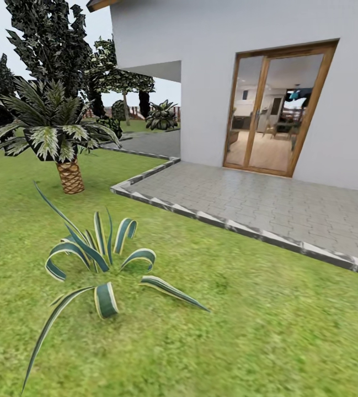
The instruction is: Take the three Easter eggs out of the wicker basket on the lawn in the garden, then place them on the lawn next to a single tree (choose any tree) so that all three eggs are next to the same tree and none are left in the basket.
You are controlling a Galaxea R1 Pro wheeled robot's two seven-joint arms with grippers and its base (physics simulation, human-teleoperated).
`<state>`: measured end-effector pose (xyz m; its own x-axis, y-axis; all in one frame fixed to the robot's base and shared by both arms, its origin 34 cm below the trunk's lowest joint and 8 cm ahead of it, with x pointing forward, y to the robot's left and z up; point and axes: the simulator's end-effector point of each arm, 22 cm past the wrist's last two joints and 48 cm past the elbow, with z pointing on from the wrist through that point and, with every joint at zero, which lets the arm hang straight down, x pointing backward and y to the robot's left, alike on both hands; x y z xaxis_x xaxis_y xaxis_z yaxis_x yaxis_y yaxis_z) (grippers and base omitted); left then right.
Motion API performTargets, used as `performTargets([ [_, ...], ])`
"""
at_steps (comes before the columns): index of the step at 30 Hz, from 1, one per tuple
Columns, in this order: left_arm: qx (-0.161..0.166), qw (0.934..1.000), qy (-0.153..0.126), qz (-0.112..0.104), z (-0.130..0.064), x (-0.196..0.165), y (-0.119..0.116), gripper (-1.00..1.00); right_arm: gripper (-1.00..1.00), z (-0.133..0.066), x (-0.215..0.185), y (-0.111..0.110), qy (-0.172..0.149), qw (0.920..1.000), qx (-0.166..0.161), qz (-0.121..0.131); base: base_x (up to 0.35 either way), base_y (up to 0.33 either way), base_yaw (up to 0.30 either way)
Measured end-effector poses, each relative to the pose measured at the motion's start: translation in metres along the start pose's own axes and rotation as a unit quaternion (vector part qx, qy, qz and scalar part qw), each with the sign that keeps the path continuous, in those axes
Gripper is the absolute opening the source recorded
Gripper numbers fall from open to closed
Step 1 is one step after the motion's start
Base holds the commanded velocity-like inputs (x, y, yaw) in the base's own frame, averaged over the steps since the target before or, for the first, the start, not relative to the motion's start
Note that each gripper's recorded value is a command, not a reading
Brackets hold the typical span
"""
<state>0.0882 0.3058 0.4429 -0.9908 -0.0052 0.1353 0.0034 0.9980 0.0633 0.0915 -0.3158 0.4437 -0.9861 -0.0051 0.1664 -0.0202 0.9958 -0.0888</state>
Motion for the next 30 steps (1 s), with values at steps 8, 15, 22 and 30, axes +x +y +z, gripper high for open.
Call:
performTargets([
  [8,0.000,1.0000,0.000,-0.001,0.000,0.000,0.000,1.00,1.00,0.000,0.000,0.000,0.000,1.0000,-0.001,-0.002,0.192,0.102,0.000],
  [15,-0.002,1.0000,-0.002,0.000,0.000,-0.002,0.004,1.00,1.00,0.000,0.001,-0.006,0.001,1.0000,0.001,-0.002,0.010,0.004,0.000],
  [22,-0.009,1.0000,-0.002,0.002,0.000,-0.001,0.014,1.00,1.00,0.000,0.000,-0.013,0.000,1.0000,0.007,-0.001,0.000,0.064,0.000],
  [30,-0.009,1.0000,-0.002,0.003,0.000,-0.001,0.014,1.00,1.00,0.000,0.000,-0.009,-0.001,1.0000,0.004,0.000,0.000,0.307,0.000],
])
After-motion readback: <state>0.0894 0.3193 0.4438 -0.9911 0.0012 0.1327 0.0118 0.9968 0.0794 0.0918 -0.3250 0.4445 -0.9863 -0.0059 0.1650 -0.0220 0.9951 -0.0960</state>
